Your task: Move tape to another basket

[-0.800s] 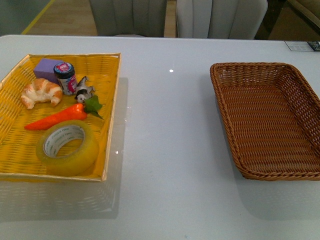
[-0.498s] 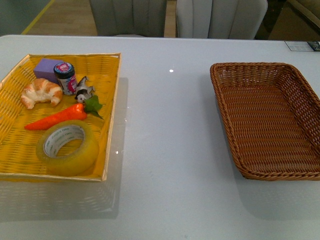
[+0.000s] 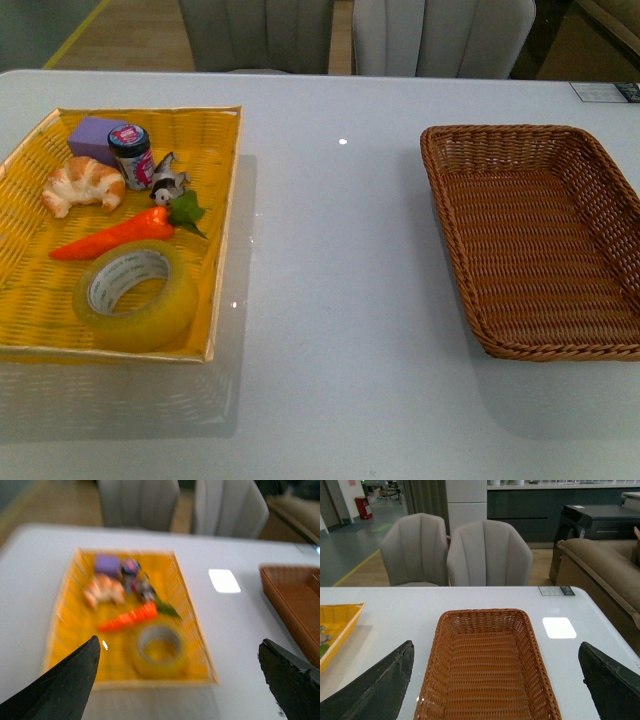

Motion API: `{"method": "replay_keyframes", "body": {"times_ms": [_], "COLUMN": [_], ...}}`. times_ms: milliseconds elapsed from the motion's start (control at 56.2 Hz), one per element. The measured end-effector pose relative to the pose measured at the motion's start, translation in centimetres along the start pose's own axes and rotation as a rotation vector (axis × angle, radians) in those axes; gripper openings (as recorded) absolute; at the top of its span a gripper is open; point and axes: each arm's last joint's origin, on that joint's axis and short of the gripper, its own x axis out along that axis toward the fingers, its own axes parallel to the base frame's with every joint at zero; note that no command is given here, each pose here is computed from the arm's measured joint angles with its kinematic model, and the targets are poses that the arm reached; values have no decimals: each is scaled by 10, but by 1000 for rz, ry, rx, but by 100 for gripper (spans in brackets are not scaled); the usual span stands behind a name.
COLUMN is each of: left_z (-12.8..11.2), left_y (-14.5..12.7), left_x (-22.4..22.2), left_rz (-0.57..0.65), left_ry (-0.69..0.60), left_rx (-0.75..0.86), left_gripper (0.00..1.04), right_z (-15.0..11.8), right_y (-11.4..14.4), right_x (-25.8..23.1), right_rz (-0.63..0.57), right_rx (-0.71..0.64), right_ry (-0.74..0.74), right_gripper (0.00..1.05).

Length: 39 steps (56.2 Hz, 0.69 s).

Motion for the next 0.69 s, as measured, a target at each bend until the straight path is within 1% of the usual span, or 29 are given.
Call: {"method": "replay_keyframes", "body": {"times_ms": [53, 89, 124, 160, 213, 267, 320, 356, 409, 569, 694], "left_z": [10, 20, 33, 40, 47, 48, 43, 35, 28, 5, -13], "left_y": [1, 1, 3, 6, 11, 14, 20, 26, 31, 52, 67], "left_x": [6, 13, 26, 40, 64, 83, 109, 129, 145, 182, 200], "left_rz": [-7, -15, -15, -23, -19, -30, -35, -17, -1, 70, 107], "left_ry": [-5, -20, -35, -36, -15, 21, 90, 152, 202, 317, 392], "left_rx": [4, 14, 23, 25, 21, 18, 18, 17, 19, 22, 15], "left_gripper": [96, 96, 96, 96, 96, 96, 96, 96, 96, 96, 96], "right_z": [0, 0, 0, 0, 0, 0, 0, 0, 0, 0, 0], "right_y": [0, 0, 0, 0, 0, 0, 0, 0, 0, 0, 0], "right_x": [0, 0, 0, 0, 0, 0, 0, 0, 0, 0, 0], "right_rz": [0, -2, -1, -1, -1, -1, -1, -1, -1, -1, -1], "right_rx": [0, 0, 0, 0, 0, 0, 0, 0, 0, 0, 0], "right_ry": [0, 0, 0, 0, 0, 0, 0, 0, 0, 0, 0], "right_gripper": [96, 96, 96, 96, 96, 96, 96, 96, 96, 96, 96]}}
